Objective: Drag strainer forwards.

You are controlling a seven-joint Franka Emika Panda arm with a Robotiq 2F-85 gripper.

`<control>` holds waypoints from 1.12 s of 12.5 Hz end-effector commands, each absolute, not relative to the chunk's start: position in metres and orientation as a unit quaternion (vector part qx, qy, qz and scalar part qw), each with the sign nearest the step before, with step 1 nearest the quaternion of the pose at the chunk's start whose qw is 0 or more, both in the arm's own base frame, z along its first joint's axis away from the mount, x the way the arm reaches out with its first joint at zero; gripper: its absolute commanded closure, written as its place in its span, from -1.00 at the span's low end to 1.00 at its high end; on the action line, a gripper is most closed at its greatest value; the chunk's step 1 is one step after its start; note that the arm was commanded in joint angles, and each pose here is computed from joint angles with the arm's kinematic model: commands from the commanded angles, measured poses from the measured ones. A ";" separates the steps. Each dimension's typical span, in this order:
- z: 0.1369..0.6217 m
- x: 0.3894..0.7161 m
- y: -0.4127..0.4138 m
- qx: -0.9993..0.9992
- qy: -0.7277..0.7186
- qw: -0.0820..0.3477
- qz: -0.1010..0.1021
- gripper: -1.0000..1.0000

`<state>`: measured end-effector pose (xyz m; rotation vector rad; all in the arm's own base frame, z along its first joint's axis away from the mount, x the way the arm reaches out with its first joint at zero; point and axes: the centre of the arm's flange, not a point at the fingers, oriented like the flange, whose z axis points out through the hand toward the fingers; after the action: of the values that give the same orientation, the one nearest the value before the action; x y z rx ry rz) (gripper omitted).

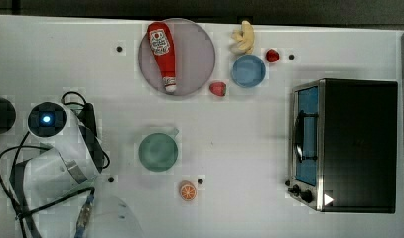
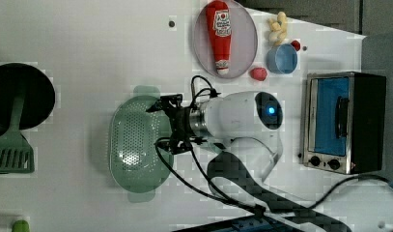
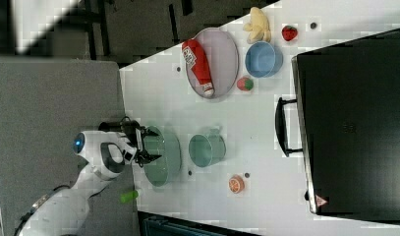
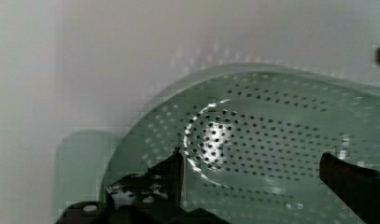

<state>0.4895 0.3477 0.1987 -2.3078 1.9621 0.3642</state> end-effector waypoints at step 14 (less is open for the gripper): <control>0.187 0.549 0.382 -0.726 0.676 0.110 0.056 -1.00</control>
<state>0.5339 0.3836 0.1783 -2.2012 1.9467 0.1791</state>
